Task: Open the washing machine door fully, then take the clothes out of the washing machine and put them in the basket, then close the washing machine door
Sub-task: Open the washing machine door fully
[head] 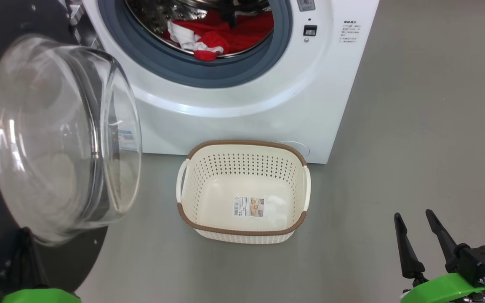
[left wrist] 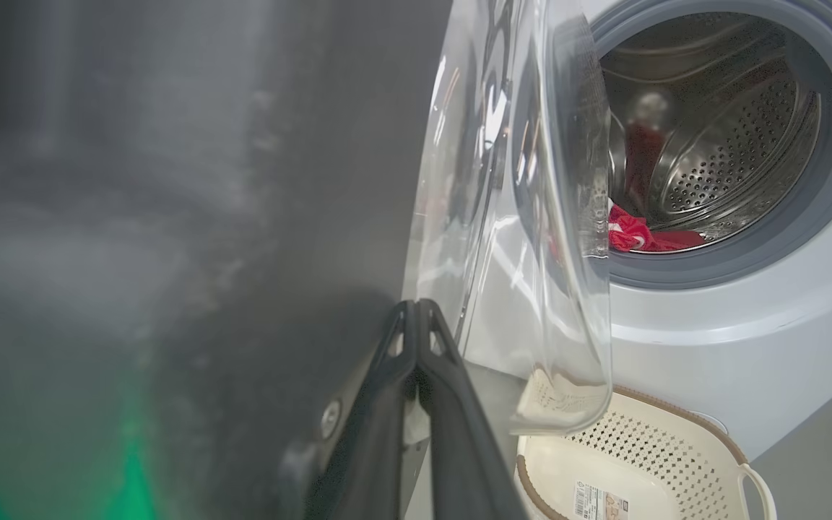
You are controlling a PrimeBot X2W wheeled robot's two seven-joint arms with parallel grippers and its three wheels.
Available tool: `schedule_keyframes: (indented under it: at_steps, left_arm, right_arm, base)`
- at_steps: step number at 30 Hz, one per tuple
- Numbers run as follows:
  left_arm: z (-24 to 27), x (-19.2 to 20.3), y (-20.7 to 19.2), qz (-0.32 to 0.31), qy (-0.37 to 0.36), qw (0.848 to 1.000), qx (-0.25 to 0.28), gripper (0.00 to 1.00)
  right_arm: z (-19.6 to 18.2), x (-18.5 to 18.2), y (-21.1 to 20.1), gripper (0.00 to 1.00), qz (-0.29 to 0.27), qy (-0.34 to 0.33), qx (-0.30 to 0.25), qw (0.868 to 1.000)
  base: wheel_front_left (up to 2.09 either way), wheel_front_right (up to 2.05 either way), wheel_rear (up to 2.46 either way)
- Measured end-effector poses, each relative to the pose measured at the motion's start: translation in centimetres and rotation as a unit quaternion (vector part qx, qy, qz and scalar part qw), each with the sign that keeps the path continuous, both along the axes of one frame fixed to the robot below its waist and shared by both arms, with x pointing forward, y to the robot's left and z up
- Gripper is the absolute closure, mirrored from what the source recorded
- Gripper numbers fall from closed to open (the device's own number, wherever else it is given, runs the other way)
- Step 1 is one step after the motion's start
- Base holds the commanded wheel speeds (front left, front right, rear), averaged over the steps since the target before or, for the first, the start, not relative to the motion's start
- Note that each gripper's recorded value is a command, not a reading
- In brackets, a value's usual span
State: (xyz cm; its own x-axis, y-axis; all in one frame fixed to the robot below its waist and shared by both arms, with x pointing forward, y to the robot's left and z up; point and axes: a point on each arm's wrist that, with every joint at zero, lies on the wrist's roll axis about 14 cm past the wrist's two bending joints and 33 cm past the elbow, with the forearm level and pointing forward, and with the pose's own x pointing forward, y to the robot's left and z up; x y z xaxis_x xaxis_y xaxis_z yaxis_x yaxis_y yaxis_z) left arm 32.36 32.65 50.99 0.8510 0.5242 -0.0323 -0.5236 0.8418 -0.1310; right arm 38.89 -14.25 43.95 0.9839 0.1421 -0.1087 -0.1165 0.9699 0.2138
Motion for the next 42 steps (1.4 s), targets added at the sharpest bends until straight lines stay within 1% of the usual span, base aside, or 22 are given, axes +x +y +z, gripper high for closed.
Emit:
schedule_keyframes:
  at_steps: [15,22,28,33,39,42]
  left_arm:
    - [-1.3,-1.9,7.1,0.093,0.011,0.996,0.004,1.00]
    - [-1.5,-2.1,8.6,0.111,0.008,0.994,0.005,1.00]
    - [-1.7,-2.1,8.9,0.119,0.003,0.993,0.001,1.00]
    - [-1.7,-2.1,8.5,0.114,0.001,0.993,0.006,1.00]
    - [-0.1,-1.7,6.5,0.096,-0.031,0.995,0.016,1.00]
    - [-0.1,-2.0,5.0,0.084,-0.035,0.996,0.013,1.00]
  right_arm:
    - [-1.0,1.2,0.1,0.00,0.004,0.008,-0.014,1.000]
    - [-0.8,2.0,0.2,0.00,0.006,0.003,-0.015,1.000]
    - [-0.8,2.0,0.2,0.00,0.007,0.004,-0.015,1.000]
    - [-0.6,2.0,0.2,0.00,0.007,0.001,-0.015,1.000]
    - [0.0,1.9,0.2,0.00,0.006,-0.007,-0.015,1.000]
    - [0.3,1.8,0.2,0.00,0.006,-0.012,-0.015,1.000]
  base:
    - [0.00,0.00,0.00]
    - [0.00,0.00,0.00]
    - [0.00,0.00,0.00]
    - [0.00,0.00,0.00]
    - [0.00,0.00,0.00]
    - [0.00,0.00,0.00]
